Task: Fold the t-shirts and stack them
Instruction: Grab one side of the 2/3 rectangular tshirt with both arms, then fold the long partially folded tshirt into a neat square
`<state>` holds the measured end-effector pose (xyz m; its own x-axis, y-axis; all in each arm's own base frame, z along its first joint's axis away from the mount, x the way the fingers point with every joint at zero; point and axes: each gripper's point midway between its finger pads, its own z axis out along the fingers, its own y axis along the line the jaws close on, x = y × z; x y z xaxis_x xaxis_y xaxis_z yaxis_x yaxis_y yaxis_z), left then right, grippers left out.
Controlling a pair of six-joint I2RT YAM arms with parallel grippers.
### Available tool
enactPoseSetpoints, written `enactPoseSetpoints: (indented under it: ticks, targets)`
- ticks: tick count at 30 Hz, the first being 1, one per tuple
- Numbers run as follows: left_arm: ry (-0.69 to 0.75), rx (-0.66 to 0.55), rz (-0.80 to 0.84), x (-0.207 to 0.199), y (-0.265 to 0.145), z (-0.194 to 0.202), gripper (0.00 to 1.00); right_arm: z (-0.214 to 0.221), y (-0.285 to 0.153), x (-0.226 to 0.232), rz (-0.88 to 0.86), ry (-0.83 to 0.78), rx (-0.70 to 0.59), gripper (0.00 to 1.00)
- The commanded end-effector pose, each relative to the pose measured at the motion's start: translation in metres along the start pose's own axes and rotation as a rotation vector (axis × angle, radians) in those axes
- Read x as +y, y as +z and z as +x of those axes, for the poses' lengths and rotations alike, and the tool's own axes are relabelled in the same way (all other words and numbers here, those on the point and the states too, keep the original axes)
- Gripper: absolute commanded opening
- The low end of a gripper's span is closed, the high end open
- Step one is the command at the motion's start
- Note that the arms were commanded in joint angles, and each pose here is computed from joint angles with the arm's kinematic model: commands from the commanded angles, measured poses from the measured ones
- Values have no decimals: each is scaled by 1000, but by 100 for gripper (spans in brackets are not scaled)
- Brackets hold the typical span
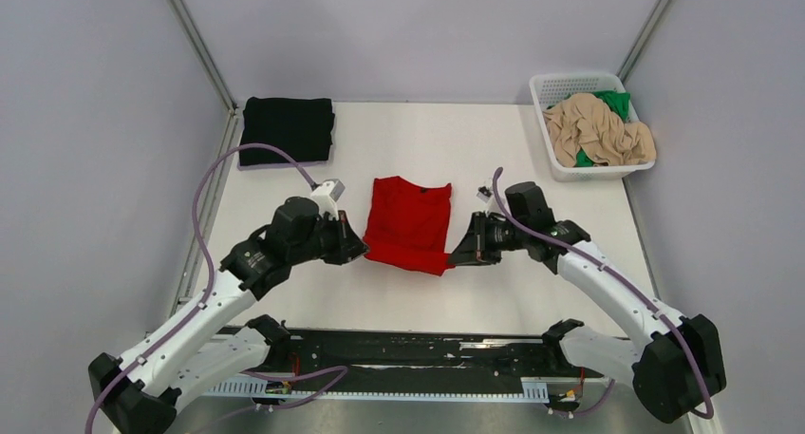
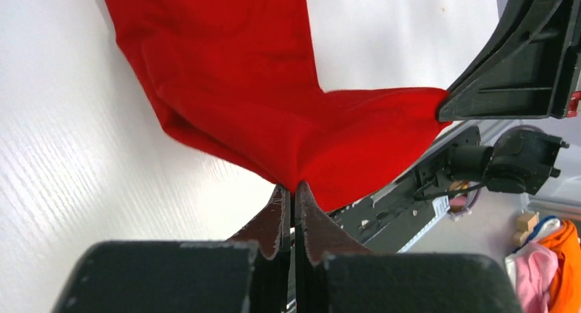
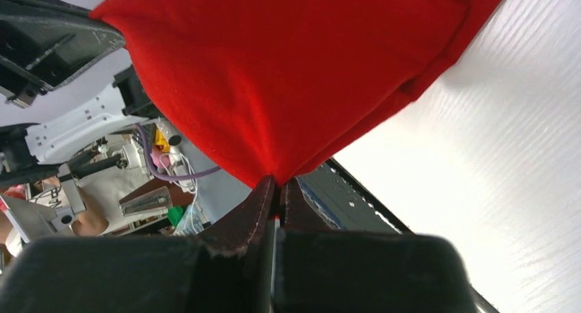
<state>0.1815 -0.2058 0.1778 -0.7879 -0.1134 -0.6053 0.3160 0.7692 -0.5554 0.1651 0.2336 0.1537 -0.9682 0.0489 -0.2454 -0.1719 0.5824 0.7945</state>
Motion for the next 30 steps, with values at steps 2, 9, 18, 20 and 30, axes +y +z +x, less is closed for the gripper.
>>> enactPoseSetpoints:
  ticks: [2,9,18,20,30]
  targets:
    - [36,-194,-63,-6,-2,-60,0,-55,-16,25,-31,-65,-122,0]
    - [33,-288,-214,22,27,-127,0,-112,-6,10,-27,-35,-161,0]
    - [20,-292,-315,66,74,-162,0,-179,7,-21,38,3,-249,0]
    - [15,-278,-337,78,85,-167,0,-186,12,-28,48,9,-247,0]
    - [41,-249,-441,129,142,-181,0,-232,41,-92,156,63,-288,0]
